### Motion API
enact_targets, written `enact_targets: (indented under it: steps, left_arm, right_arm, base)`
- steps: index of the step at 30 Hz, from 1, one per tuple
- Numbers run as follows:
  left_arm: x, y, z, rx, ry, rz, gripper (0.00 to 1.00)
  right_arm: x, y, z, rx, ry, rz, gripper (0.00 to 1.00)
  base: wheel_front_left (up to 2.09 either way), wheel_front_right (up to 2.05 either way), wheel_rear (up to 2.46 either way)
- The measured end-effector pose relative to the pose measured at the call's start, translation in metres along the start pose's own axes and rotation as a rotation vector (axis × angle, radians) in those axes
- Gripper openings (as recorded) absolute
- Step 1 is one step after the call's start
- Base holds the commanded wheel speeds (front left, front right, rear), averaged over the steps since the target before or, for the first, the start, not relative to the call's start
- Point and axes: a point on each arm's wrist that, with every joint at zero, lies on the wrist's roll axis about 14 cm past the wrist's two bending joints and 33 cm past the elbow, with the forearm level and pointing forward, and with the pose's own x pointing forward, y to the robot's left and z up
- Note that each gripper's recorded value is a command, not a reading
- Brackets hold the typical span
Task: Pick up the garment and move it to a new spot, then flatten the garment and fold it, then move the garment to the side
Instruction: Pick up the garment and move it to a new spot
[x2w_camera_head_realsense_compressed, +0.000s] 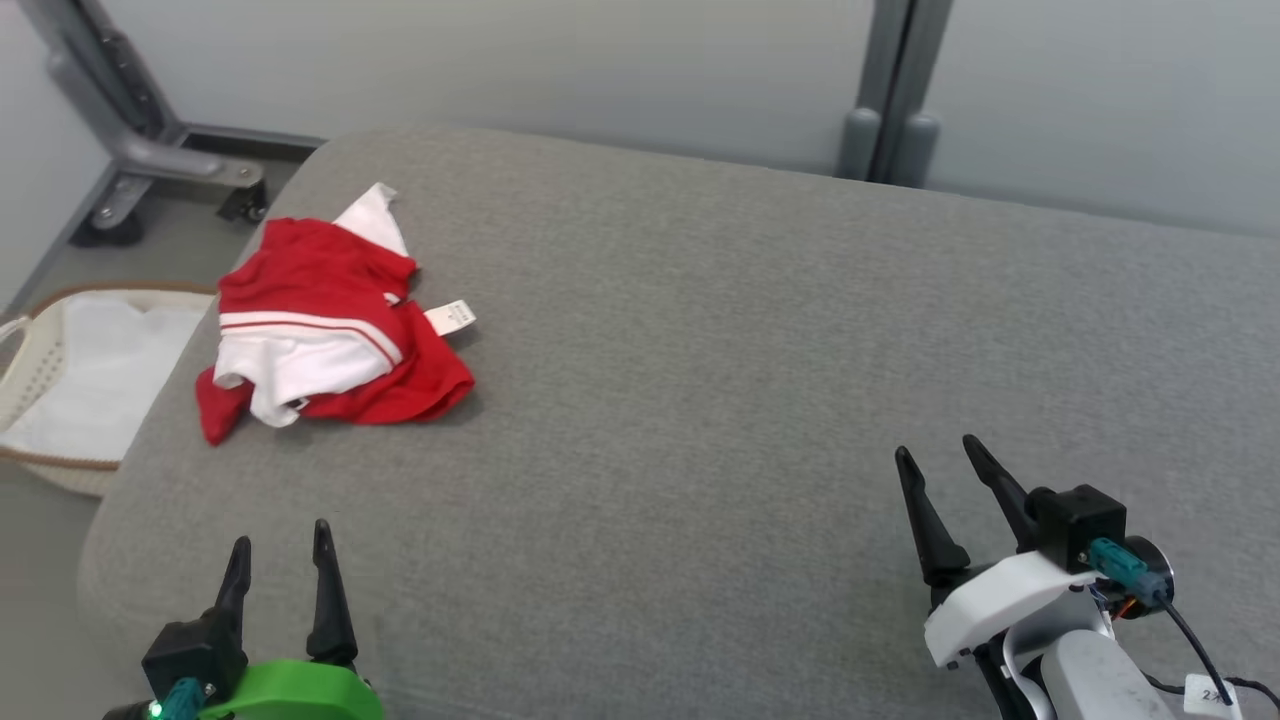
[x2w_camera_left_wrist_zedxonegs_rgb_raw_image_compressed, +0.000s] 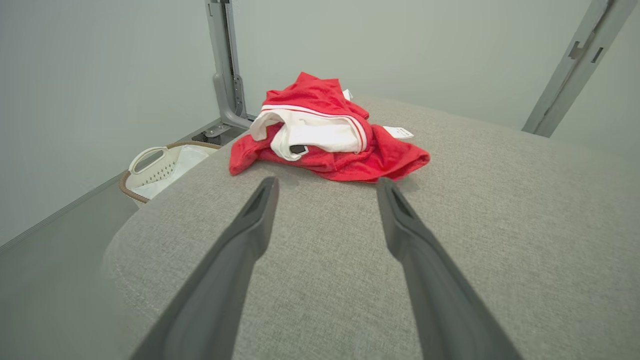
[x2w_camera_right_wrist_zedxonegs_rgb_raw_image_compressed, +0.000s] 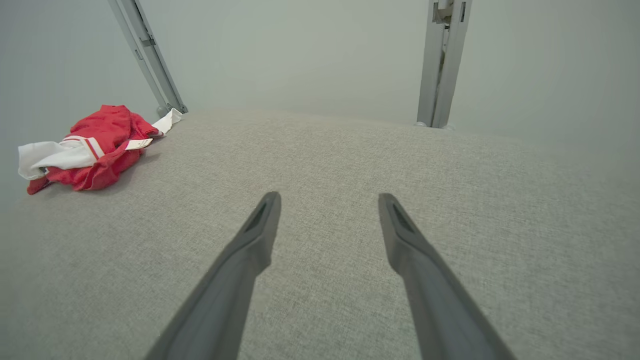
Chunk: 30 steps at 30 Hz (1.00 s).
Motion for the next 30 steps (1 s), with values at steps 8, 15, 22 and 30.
enact_targets:
  steps: [8,15,22,30]
  left_arm:
    - [-0.034,0.055,-0.003,-0.031,0.004,0.178,1.0]
    - [-0.035,0.07,-0.003,-0.067,0.006,0.233,1.0]
    - [0.012,0.064,0.019,-0.055,-0.039,0.191,1.0]
    - [0.085,0.052,0.039,0.029,-0.058,0.118,1.0]
  right_arm:
    - [0.023,0.051,-0.011,0.018,0.028,0.149,1.0]
    - [0.036,0.068,-0.015,0.023,0.03,0.204,1.0]
    - [0.05,0.063,-0.02,0.008,0.023,0.21,1.0]
    - [0.065,0.035,-0.034,0.009,0.029,0.169,1.0]
  base:
    - [0.0,0.0,0.0]
    - [0.0,0.0,0.0]
    - [0.0,0.0,0.0]
    - [0.0,0.0,0.0]
